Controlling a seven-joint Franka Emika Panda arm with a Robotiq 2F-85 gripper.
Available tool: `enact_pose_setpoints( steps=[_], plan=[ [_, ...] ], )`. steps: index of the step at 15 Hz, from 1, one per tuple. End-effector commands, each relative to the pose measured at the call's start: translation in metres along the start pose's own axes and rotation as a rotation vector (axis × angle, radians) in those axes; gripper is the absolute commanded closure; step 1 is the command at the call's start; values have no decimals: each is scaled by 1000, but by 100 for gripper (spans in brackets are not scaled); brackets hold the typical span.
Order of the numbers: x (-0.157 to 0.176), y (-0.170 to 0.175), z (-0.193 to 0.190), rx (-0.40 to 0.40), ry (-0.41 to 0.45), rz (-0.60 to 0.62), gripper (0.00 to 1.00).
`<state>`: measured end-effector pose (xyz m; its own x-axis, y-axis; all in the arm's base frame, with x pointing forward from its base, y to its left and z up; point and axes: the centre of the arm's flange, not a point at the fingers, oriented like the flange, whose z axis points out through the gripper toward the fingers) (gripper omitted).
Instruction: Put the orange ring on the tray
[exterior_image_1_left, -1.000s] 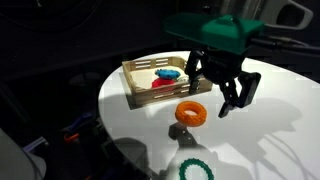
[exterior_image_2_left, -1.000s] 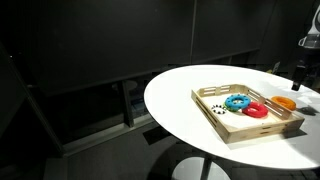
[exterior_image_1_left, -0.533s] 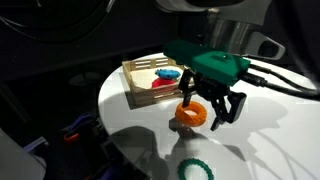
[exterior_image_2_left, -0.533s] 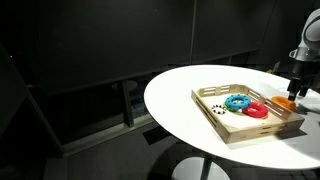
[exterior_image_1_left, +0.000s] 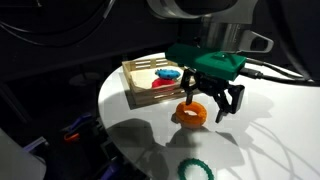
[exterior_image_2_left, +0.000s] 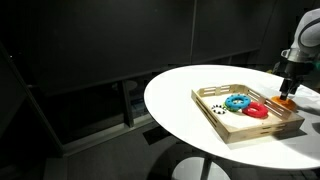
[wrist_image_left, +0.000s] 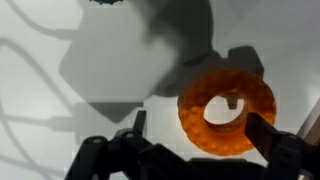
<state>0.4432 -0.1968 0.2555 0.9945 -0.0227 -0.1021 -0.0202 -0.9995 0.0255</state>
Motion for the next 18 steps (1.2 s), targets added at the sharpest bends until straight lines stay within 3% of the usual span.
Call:
enact_pose_setpoints(
  steps=[1, 7, 8, 9, 11, 18],
  plan=[
    [2, -1, 1, -37, 17, -19, 0],
    [2, 2, 10, -41, 4, -10, 0],
    [3, 2, 12, -44, 1, -9, 5],
    [3, 3, 13, -46, -2, -8, 26],
    [4, 3, 16, -50, -5, -7, 31],
    [7, 5, -13, -41, 12, 15, 88]
  ],
)
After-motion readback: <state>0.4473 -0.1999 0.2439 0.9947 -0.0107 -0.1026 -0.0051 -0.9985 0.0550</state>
